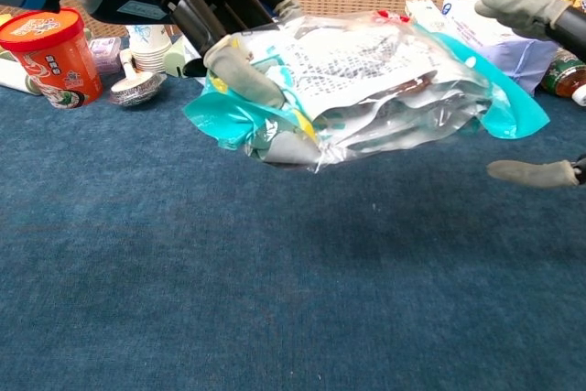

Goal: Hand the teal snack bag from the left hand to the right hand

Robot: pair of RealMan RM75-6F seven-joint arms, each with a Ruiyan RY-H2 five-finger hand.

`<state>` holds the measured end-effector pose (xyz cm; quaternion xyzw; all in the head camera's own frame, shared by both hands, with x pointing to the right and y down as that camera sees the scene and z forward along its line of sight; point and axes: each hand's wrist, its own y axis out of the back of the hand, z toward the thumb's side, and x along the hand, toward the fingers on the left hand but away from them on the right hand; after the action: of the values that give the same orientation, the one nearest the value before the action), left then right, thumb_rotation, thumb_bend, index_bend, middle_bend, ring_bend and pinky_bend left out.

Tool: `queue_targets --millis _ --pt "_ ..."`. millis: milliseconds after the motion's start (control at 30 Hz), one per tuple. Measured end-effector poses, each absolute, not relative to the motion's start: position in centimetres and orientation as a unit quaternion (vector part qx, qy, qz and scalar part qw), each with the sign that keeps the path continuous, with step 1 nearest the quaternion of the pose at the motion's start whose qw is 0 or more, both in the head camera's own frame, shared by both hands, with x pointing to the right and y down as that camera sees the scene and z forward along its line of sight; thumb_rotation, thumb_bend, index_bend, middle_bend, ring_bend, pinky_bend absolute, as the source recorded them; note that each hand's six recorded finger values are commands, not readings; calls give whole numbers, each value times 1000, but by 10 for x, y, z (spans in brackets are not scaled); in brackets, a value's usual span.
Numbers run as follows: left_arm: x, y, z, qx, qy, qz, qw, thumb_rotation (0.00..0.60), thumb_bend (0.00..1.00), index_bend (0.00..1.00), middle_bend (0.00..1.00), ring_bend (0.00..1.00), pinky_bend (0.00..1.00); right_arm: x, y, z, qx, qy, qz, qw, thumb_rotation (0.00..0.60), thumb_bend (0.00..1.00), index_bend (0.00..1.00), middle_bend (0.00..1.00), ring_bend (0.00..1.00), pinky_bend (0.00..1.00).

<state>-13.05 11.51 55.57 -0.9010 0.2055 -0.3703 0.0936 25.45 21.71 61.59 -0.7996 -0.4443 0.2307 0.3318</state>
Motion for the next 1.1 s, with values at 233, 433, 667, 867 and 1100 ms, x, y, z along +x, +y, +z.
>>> queue_targets --millis 233,433,667,867,1100 --pt "-128 118 559 -902 205 -370 86 600 263 648 615 614 740 245 214 616 -794 -456 231 330 572 0 0 24 41 80" --pt "-124 119 559 -904 206 -365 77 600 263 647 615 614 740 241 211 617 -781 -473 233 336 600 33 253 340 308 238" --pt "-124 120 560 -904 206 -366 77 600 263 643 615 607 740 237 211 614 -775 -483 227 337 600 840 774 743 645 495" --pt "-124 119 561 -904 209 -366 77 600 261 637 611 599 740 234 213 606 -773 -497 207 336 600 1000 833 805 717 596" --pt "-124 120 561 -904 210 -365 76 600 235 457 426 396 628 231 215 602 -773 -499 200 337 600 1000 849 812 722 599"
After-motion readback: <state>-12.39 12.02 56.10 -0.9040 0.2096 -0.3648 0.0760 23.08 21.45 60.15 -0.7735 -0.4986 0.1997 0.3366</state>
